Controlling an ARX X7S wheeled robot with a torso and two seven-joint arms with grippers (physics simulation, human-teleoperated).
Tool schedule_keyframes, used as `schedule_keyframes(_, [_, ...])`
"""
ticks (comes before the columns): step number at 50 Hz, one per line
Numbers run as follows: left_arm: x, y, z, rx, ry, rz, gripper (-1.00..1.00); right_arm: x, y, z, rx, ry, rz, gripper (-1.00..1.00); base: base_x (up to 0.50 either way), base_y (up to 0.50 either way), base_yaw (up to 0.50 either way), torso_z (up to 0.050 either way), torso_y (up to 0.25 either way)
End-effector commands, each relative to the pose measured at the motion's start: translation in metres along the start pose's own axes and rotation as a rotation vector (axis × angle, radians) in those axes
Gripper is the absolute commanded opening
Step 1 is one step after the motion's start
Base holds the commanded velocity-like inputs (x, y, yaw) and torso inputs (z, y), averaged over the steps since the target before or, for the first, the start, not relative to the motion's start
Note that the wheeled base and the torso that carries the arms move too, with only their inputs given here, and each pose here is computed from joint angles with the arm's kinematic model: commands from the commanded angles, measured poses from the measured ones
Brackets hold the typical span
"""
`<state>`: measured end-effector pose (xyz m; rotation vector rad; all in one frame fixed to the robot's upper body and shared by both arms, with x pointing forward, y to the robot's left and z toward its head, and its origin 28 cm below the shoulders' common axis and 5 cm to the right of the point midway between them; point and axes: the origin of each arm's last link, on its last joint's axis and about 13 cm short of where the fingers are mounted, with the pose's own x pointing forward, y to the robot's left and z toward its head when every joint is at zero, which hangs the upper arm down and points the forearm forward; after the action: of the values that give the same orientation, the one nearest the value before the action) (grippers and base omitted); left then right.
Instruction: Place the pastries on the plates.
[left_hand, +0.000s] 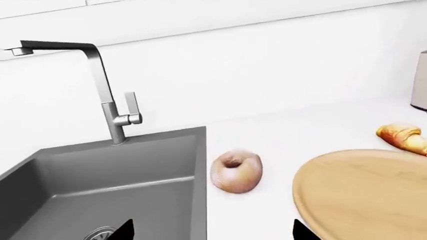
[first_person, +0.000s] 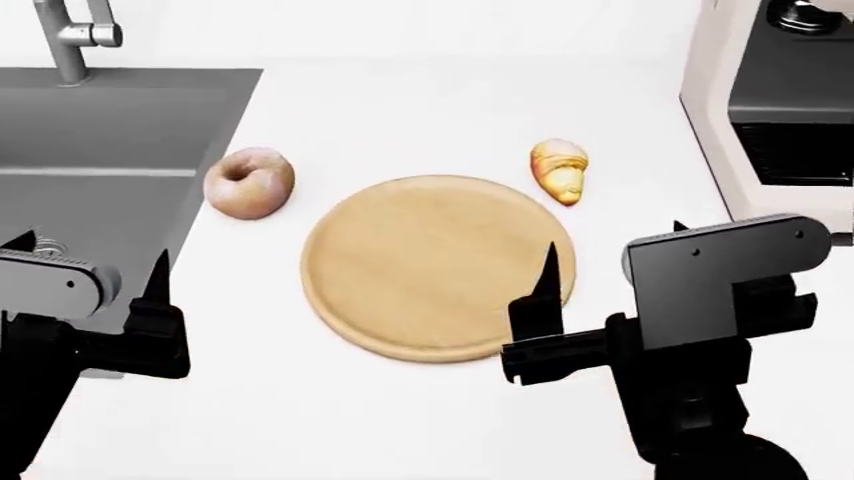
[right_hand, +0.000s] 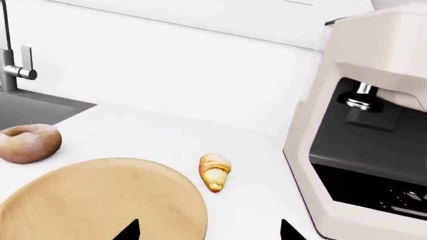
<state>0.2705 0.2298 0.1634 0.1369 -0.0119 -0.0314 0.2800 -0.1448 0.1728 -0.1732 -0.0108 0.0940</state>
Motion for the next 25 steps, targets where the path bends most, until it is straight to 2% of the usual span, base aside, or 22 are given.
schedule_keyframes(1, [0.0010,-0.0001,0.0022,0.022,0.016,-0.028,1.00,0.0018,-0.0027,0.0011,0.012,0.025,0.028,1.00,0.50,-0.01,0.00,0.000,0.000])
schedule_keyframes(14, [-0.0011,0.0012,0.0033,0.030,0.019,-0.021,1.00,0.0000,-0.0004,-0.0039,0.022,0.037,0.044,1.00,0.50,-0.07,0.00,0.000,0.002])
schedule_keyframes(25, [-0.0009,0.0011,-0.0002,0.058,0.070,-0.025,1.00,-0.0004,0.0022,-0.0088,0.039,0.050,0.057,1.00,0.50,-0.08,0.00,0.000,0.001])
